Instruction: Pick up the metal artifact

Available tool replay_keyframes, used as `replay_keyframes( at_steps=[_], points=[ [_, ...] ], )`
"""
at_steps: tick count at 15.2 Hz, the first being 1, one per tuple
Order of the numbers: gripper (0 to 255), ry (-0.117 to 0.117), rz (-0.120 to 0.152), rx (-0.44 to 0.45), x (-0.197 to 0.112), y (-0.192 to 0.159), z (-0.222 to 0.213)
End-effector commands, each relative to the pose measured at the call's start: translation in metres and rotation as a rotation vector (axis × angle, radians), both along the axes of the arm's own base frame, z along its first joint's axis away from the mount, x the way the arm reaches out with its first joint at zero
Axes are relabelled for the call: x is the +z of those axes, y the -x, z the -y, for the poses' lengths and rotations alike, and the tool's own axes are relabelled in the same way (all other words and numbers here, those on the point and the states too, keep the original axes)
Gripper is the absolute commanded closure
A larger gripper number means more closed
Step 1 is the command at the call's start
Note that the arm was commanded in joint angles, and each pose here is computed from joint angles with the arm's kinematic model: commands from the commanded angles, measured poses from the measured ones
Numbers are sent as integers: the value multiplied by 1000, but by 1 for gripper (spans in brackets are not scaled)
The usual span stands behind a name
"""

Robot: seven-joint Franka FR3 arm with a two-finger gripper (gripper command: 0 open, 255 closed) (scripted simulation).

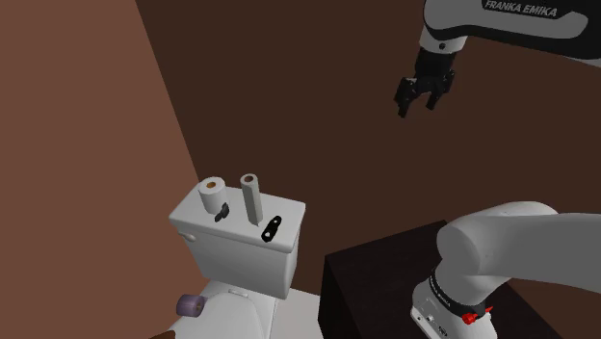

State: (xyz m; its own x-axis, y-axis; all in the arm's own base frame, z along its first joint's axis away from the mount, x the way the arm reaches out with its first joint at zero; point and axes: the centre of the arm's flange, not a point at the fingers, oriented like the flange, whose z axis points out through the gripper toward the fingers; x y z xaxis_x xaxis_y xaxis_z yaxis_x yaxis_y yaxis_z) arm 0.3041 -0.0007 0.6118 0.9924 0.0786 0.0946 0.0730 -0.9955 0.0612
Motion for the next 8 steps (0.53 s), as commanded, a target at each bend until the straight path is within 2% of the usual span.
replay_keyframes(
  at_steps=[1, 8],
  points=[
    [0, 0, 0, 0, 0, 0, 0],
    [0, -21, -28, -106, -68, -10, -60]
  ],
)
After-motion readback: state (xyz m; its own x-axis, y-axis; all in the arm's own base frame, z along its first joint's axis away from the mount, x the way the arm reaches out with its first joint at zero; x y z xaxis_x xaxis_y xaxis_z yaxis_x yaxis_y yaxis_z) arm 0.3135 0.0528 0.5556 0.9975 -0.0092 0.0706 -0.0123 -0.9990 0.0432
